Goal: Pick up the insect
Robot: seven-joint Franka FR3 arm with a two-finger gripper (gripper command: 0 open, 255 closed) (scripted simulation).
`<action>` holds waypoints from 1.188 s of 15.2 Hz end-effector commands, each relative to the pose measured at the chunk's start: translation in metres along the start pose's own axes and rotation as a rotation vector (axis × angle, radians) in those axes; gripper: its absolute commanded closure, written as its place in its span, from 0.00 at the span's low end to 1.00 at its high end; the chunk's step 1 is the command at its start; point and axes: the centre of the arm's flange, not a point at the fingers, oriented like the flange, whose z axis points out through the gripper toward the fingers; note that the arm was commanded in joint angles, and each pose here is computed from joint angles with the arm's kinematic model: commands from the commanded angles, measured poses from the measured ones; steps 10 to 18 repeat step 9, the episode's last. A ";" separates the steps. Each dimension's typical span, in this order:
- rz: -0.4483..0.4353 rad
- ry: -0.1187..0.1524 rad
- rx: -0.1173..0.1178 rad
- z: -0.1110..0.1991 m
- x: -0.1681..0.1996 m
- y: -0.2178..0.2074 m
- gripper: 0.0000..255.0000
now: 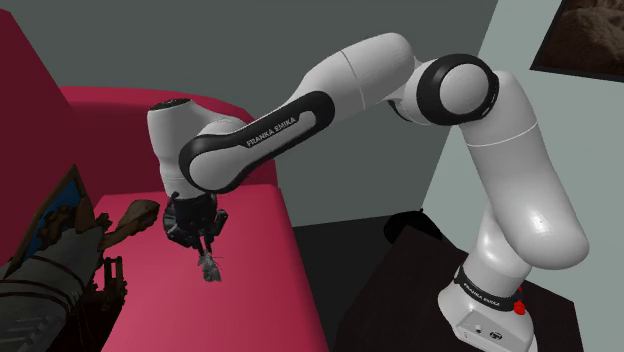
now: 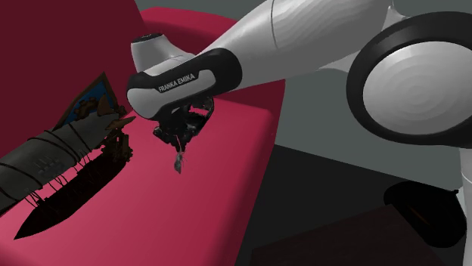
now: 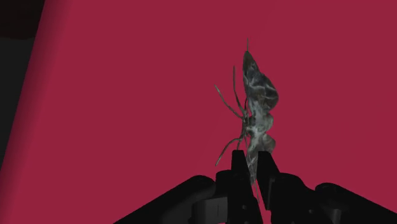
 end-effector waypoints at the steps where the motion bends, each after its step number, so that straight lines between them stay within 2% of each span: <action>1: 0.000 -0.003 -0.003 -0.008 -0.001 0.001 1.00; 7: 0.000 -0.003 -0.003 -0.040 -0.003 0.001 1.00; 18: 0.000 -0.003 -0.003 -0.041 -0.003 0.001 1.00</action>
